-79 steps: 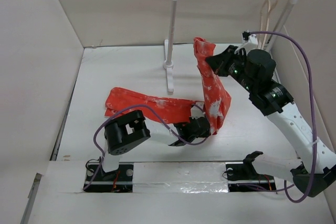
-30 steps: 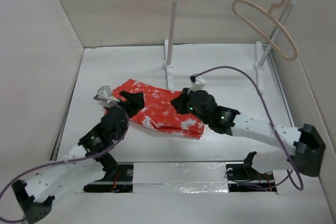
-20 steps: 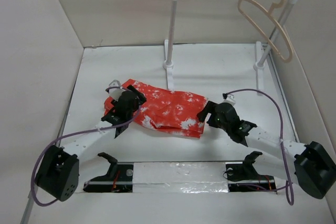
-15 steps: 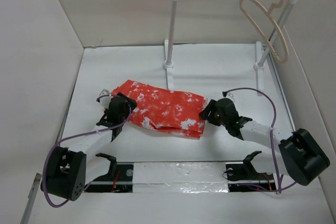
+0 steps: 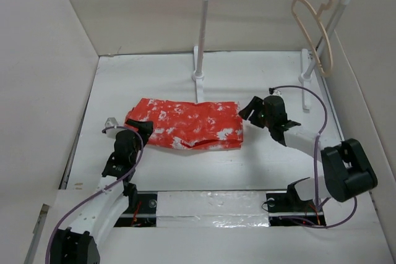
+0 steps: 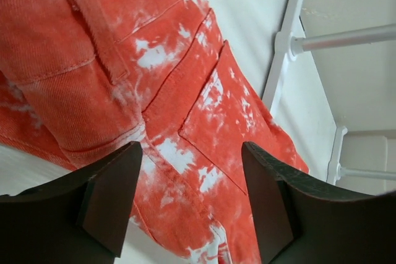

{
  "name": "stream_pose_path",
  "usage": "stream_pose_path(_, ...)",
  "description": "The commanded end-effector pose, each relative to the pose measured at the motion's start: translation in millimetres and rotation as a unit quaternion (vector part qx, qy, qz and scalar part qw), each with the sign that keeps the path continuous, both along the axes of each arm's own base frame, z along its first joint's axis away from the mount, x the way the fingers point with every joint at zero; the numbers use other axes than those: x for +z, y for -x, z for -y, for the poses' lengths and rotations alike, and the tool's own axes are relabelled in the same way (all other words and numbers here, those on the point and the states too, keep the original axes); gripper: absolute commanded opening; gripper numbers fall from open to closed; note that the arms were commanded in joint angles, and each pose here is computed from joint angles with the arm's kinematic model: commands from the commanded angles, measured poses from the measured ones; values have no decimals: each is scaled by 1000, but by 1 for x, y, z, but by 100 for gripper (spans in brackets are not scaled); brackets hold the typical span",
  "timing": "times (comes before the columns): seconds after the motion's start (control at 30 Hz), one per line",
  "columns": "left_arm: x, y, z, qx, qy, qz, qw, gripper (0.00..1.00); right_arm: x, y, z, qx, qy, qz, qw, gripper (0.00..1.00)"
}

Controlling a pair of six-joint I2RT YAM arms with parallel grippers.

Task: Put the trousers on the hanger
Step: Fold the trousers at the center of the board.

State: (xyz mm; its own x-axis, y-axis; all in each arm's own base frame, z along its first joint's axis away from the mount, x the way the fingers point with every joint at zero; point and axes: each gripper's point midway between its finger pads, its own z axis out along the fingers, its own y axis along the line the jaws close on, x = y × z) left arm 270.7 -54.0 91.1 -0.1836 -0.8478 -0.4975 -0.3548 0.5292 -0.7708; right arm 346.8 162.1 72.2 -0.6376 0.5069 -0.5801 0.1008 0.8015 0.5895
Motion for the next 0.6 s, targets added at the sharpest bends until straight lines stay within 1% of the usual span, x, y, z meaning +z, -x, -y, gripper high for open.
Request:
stream_pose_path(0.0,28,-3,9,-37,-17,37,998,62,34,10,-11,32,24,46,998,66)
stream_pose_path(0.03,39,-6,13,-47,-21,54,997,60,46,20,-21,51,21,59,997,61)
stream_pose_path(0.07,47,-6,23,-66,-23,66,995,56,49,26,-30,57,25,65,996,55)
stream_pose_path(0.1,62,-10,30,-80,-25,85,993,47,53,43,-55,94,18,70,993,46)
stream_pose_path(0.13,70,-12,36,-92,-26,94,991,39,53,51,-66,111,13,69,991,36)
stream_pose_path(0.17,76,-15,48,-118,-28,101,987,30,55,56,-79,127,1,76,989,22)
stream_pose_path(0.2,91,-19,60,-143,-30,117,982,23,53,66,-93,151,-7,75,986,15)
stream_pose_path(0.23,96,-21,68,-161,-31,120,979,22,49,68,-97,154,-10,72,985,8)
stream_pose_path(0.27,94,-23,81,-196,-33,114,973,20,38,68,-98,148,-13,57,987,2)
stream_pose_path(0.3,100,-25,90,-216,-31,121,968,15,30,67,-96,136,-3,53,989,0)
stream_pose_path(0.33,98,-24,99,-234,-30,119,965,13,24,67,-93,126,-1,49,991,0)
stream_pose_path(0.4,91,-24,113,-258,-37,117,958,12,9,71,-82,106,-3,38,994,0)
stream_pose_path(0.43,90,-15,131,-286,-38,118,950,12,4,73,-78,99,-2,34,995,0)
stream_pose_path(0.47,80,-16,136,-282,-52,102,952,12,-1,74,-75,86,-5,27,996,0)
stream_pose_path(0.5,83,-11,152,-294,-68,108,947,11,-10,78,-66,70,2,22,997,0)
stream_pose_path(0.53,83,-4,166,-316,-70,108,940,11,-13,80,-62,62,1,18,998,0)
stream_pose_path(0.57,76,-4,171,-310,-87,98,942,11,-15,84,-63,61,-3,14,998,0)
